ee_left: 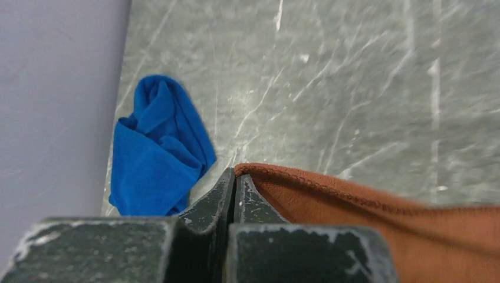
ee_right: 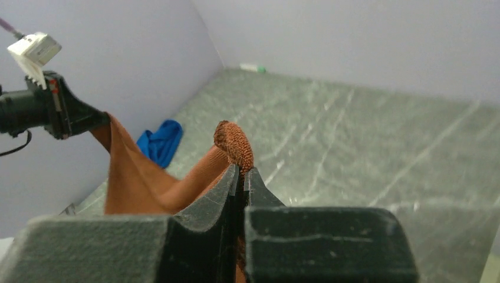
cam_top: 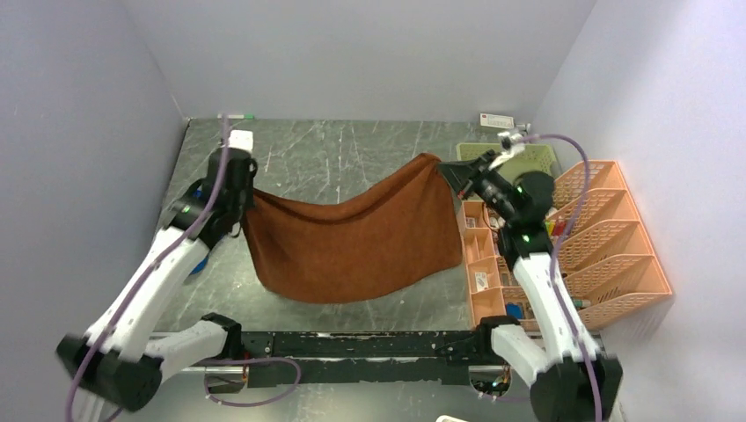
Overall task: Roll the towels
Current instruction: Flatten out the towel at the center of the board.
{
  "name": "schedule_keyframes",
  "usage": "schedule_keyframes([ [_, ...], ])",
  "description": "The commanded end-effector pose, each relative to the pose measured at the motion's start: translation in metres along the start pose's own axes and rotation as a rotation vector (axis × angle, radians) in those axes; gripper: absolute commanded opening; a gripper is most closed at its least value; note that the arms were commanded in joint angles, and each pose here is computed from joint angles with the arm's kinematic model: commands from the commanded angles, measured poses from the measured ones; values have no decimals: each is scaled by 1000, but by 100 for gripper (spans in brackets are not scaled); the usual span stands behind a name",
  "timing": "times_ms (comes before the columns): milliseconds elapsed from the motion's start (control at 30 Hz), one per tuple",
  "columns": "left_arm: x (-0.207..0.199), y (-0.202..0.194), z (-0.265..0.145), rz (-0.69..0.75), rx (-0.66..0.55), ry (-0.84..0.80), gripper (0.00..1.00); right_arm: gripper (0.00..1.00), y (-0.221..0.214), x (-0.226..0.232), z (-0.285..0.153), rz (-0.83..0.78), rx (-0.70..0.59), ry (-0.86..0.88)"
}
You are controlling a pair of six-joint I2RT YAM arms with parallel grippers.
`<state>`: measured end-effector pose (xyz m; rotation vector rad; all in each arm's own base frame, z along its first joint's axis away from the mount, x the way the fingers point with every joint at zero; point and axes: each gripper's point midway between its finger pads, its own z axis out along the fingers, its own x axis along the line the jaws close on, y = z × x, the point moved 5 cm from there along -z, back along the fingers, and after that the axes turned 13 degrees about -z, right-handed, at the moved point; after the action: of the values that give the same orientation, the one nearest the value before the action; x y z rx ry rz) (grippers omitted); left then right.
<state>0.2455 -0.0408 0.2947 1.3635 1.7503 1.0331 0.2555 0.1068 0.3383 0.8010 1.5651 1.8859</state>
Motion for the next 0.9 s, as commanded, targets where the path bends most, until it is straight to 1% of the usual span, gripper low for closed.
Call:
schedule_keyframes([
  [0, -3, -8, 54, 18, 89, 23, 7, 0, -68, -45, 38, 200, 168, -82],
  [100, -5, -24, 103, -16, 167, 10, 7, 0, -123, -72, 71, 327, 290, -56],
  [167, -2, -25, 133, -23, 185, 33, 7, 0, -143, -88, 89, 368, 328, -52],
  [200, 1, -29, 152, -26, 224, 41, 7, 0, -152, -95, 97, 379, 345, -53],
  [233, 6, -24, 165, -42, 241, 49, 7, 0, -157, -103, 105, 377, 358, -57],
  [300, 16, -10, 185, -66, 245, 60, 7, 0, -156, -120, 121, 354, 365, -79],
  [367, 24, 8, 201, -75, 216, 51, 7, 0, -150, -134, 133, 310, 358, -113],
  [433, 29, 16, 219, -56, 195, 14, 7, 0, -148, -147, 143, 271, 355, -142],
  [467, 41, 16, 231, -46, 203, 21, 7, 0, -152, -154, 148, 268, 368, -151],
  [533, 50, 7, 256, -43, 257, 10, 7, 0, -159, -165, 161, 280, 389, -137],
  [567, 53, -1, 265, -63, 309, 3, 7, 0, -165, -168, 165, 297, 402, -127],
  [633, 54, -4, 276, -106, 335, -34, 7, 0, -168, -169, 170, 305, 390, -98],
  [700, 52, 15, 268, -125, 276, -67, 7, 0, -156, -164, 168, 279, 356, -85],
  [767, 53, 48, 243, -128, 131, -83, 7, 0, -133, -156, 165, 235, 315, -70],
  [833, 54, 86, 210, -120, -34, -97, 7, 0, -98, -146, 161, 180, 253, -56],
  [867, 55, 105, 192, -109, -96, -104, 7, 0, -76, -140, 160, 157, 219, -44],
])
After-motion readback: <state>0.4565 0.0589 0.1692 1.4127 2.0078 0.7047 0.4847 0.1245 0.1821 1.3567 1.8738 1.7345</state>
